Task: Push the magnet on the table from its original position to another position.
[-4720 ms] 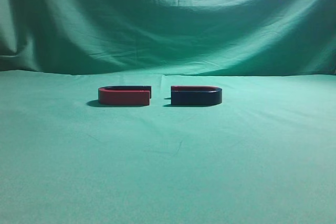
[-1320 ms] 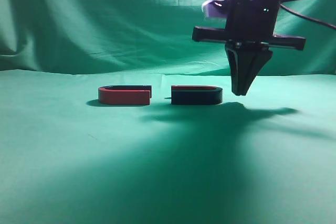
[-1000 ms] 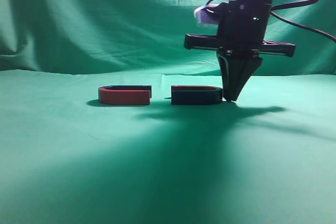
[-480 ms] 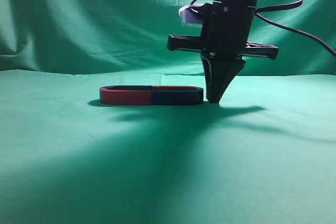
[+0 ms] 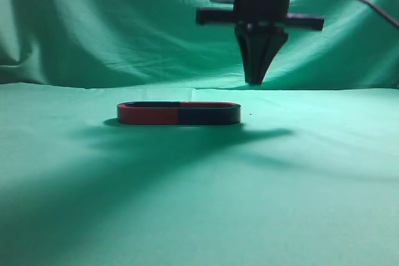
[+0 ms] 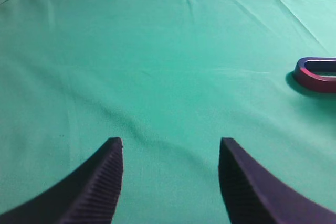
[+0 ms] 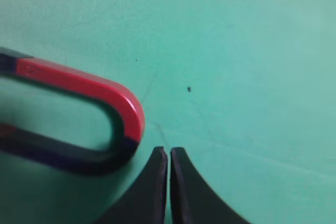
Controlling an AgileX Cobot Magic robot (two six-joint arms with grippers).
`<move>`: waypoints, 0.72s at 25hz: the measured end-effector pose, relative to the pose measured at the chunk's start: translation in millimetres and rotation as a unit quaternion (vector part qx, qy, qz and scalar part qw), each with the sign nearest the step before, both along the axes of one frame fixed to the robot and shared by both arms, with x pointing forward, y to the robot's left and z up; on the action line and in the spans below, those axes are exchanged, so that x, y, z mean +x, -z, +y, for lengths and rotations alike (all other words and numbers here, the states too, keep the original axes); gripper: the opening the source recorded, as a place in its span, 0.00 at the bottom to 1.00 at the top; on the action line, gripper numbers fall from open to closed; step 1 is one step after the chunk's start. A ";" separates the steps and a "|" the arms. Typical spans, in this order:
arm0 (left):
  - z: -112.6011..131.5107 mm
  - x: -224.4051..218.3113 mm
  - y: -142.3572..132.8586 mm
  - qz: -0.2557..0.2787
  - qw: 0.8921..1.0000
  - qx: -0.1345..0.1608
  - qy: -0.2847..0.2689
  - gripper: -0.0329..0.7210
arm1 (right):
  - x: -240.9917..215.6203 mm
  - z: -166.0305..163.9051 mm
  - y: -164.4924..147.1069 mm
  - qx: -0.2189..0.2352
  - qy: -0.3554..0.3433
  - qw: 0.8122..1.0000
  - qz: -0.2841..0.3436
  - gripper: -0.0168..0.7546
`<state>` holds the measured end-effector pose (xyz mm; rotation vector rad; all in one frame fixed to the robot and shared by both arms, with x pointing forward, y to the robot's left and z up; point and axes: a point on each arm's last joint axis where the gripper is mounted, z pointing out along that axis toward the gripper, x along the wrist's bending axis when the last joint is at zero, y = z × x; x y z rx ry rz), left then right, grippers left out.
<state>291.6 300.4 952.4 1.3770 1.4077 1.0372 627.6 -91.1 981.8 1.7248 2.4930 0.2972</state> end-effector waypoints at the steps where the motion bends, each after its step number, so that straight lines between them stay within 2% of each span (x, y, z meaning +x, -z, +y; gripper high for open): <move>1: 0.0 0.0 0.0 0.000 1.000 0.000 0.000 0.54 | 0.9 -0.2 -9.6 -0.006 0.000 1.000 0.004 0.02; 4: 0.0 0.0 0.0 0.000 1.000 0.000 0.000 0.54 | 1.6 -0.8 -40.2 -0.007 0.000 1.000 -0.004 0.02; 10: 0.0 0.0 0.0 0.000 1.000 0.000 0.000 0.54 | -13.1 -11.5 -103.3 0.014 0.013 0.998 -0.067 0.02; 16: 0.0 0.0 0.0 0.000 1.000 0.000 0.000 0.54 | -61.7 -38.6 -173.7 0.049 0.029 0.989 -0.133 0.02; 18: 0.0 0.0 0.0 0.000 1.000 0.000 0.000 0.54 | -81.6 -51.5 -183.9 0.046 0.040 0.988 -0.142 0.02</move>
